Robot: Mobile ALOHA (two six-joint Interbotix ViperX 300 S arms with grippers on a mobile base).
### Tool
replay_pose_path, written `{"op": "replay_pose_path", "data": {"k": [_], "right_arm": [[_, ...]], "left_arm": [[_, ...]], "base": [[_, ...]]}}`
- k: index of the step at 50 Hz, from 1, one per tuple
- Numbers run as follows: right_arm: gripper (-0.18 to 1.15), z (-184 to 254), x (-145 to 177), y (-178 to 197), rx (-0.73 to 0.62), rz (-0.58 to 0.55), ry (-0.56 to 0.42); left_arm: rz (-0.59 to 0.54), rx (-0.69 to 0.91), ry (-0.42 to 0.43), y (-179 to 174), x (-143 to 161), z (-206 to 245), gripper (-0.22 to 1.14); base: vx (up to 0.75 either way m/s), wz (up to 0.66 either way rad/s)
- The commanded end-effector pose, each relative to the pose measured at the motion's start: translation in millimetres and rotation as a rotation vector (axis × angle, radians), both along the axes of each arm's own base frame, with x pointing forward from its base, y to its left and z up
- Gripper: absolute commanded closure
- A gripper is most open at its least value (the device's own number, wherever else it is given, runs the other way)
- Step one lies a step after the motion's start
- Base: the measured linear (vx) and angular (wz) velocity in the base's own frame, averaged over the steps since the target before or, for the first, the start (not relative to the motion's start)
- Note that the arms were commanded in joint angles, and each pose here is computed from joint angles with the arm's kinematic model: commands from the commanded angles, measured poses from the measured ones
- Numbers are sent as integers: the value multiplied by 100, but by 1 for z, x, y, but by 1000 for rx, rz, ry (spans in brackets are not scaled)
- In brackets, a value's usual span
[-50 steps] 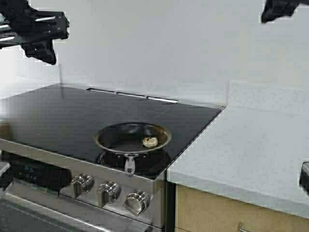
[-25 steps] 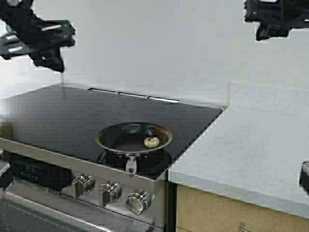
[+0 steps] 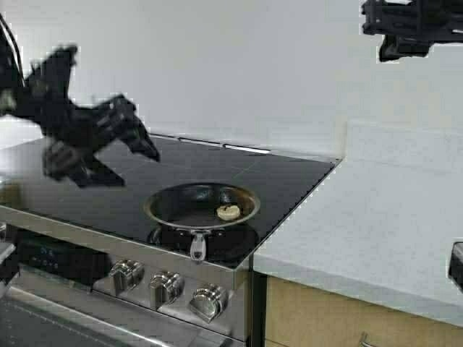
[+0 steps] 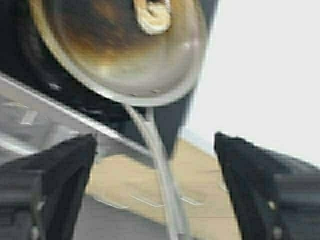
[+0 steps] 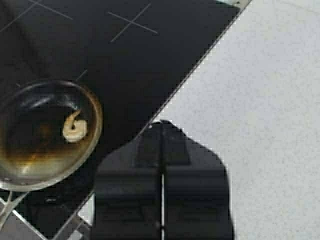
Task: Add oil to the pan and cook the shrimp and serve it
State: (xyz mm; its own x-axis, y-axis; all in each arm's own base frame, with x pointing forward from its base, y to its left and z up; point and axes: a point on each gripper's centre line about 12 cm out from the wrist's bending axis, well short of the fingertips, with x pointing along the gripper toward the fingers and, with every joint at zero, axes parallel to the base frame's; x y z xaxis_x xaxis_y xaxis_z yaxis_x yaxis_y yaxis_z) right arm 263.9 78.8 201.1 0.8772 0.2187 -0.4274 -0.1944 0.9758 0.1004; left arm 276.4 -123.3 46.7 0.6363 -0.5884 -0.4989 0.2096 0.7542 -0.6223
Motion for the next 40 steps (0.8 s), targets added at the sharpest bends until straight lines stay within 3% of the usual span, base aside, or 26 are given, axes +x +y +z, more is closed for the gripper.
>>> {"op": "replay_pose_path", "data": {"k": [1, 18, 40], "right_arm": [[92, 12, 5, 2, 9, 1, -39], [92, 12, 5, 2, 7, 3, -36], [92, 11, 5, 2, 4, 4, -34]], "left_arm": [[1, -162, 6, -9, 1, -22, -9], [54, -457, 112, -20, 4, -83, -9], [-6, -565, 159, -62, 23, -118, -9]], "base": [[0, 0], [0, 0], [0, 0]]}}
